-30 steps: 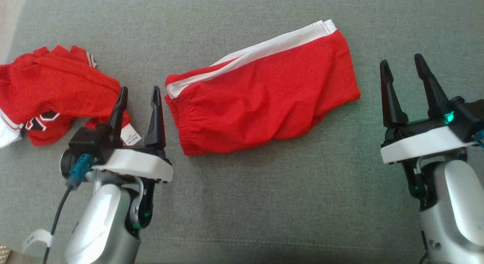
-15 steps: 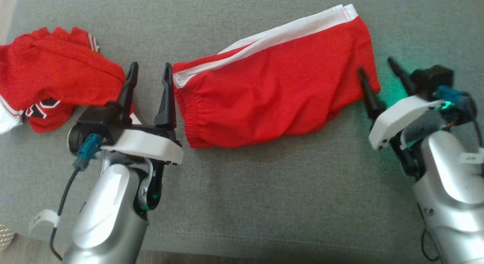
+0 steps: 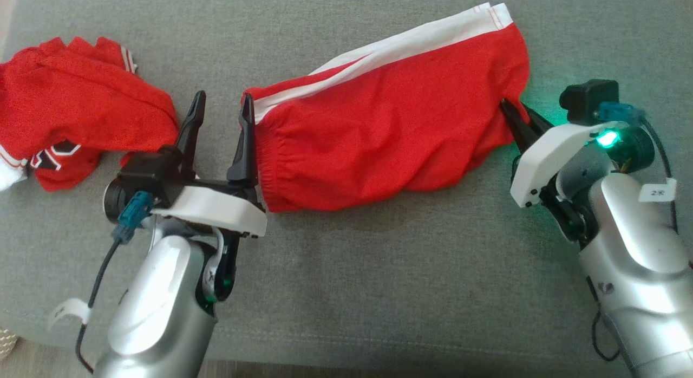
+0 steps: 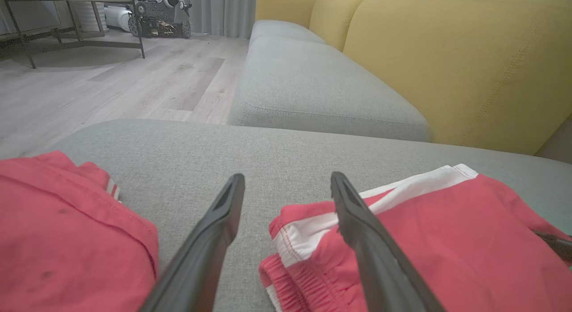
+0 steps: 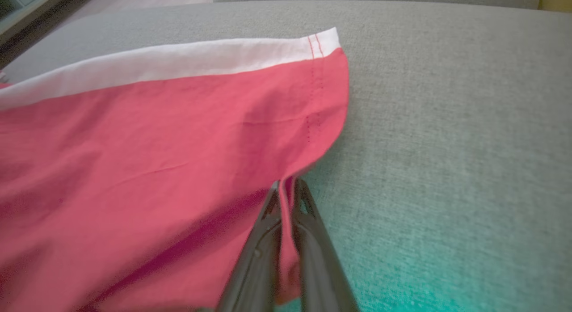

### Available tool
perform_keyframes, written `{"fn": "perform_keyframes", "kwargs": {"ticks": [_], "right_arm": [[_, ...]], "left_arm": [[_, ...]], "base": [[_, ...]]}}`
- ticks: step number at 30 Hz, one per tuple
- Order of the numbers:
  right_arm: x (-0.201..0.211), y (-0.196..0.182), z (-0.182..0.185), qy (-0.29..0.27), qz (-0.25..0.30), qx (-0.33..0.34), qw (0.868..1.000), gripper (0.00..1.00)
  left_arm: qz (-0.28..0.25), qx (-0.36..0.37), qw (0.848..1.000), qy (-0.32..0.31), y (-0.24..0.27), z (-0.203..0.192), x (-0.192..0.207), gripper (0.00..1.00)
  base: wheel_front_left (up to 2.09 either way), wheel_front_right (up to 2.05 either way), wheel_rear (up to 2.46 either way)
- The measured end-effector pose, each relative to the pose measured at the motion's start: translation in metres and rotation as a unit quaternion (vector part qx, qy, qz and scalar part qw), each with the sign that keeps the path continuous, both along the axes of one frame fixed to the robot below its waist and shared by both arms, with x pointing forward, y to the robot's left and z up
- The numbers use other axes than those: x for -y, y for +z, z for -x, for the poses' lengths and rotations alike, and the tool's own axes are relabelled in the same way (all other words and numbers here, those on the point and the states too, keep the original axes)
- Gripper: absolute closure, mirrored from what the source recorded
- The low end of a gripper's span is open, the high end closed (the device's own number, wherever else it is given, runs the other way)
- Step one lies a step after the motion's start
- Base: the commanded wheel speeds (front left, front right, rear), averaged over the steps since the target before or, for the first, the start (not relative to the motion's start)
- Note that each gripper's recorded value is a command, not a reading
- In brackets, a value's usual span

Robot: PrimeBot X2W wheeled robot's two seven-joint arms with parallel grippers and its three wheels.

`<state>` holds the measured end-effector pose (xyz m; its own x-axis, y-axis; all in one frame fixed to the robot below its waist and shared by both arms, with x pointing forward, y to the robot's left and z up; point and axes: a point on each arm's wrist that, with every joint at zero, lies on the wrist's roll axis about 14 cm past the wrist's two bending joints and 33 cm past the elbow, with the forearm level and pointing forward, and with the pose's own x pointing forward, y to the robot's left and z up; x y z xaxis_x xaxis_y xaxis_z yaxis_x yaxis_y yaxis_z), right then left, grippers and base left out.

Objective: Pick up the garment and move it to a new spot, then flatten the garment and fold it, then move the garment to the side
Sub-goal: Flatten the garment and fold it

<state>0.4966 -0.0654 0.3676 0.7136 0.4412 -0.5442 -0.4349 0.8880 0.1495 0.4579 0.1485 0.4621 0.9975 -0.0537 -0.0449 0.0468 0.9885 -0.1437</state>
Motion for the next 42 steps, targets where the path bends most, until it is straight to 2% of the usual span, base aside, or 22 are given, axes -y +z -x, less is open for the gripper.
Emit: {"fn": "perform_keyframes", "kwargs": {"ticks": [8, 14, 23, 26, 34, 38, 42], "right_arm": [[0.023, 0.003, 0.023, -0.048, -0.036, 0.005, 0.998, 1.0], [0.045, 0.004, 0.051, -0.091, -0.051, 0.005, 0.995, 1.0], [0.071, 0.007, 0.074, -0.156, -0.066, 0.004, 0.985, 1.0], [0.072, 0.006, 0.077, -0.161, -0.068, 0.001, 0.985, 1.0], [0.058, 0.02, 0.07, -0.145, -0.083, 0.018, 0.986, 1.0], [0.019, 0.053, 0.055, -0.087, -0.108, 0.062, 0.988, 1.0], [-0.024, 0.092, 0.044, -0.022, -0.134, 0.11, 0.985, 1.0]], "left_arm": [[0.003, 0.018, 1.0, -0.013, 0.012, -0.003, 0.01, 0.0], [0.005, 0.028, 0.999, -0.021, 0.02, -0.004, 0.018, 0.0], [0.004, 0.033, 0.999, -0.028, 0.024, 0.0, 0.022, 0.0], [0.002, 0.029, 0.999, -0.032, 0.023, 0.001, 0.023, 0.0], [-0.001, 0.033, 0.999, -0.03, 0.027, 0.002, 0.022, 0.0], [-0.004, 0.038, 0.999, -0.026, 0.033, 0.005, 0.018, 0.0], [-0.006, 0.043, 0.999, -0.017, 0.038, 0.009, 0.011, 0.0]], "base": [[0.0, 0.0, 0.0], [0.0, 0.0, 0.0], [0.0, 0.0, 0.0], [0.0, 0.0, 0.0], [0.0, 0.0, 0.0], [0.0, 0.0, 0.0], [0.0, 0.0, 0.0]]}}
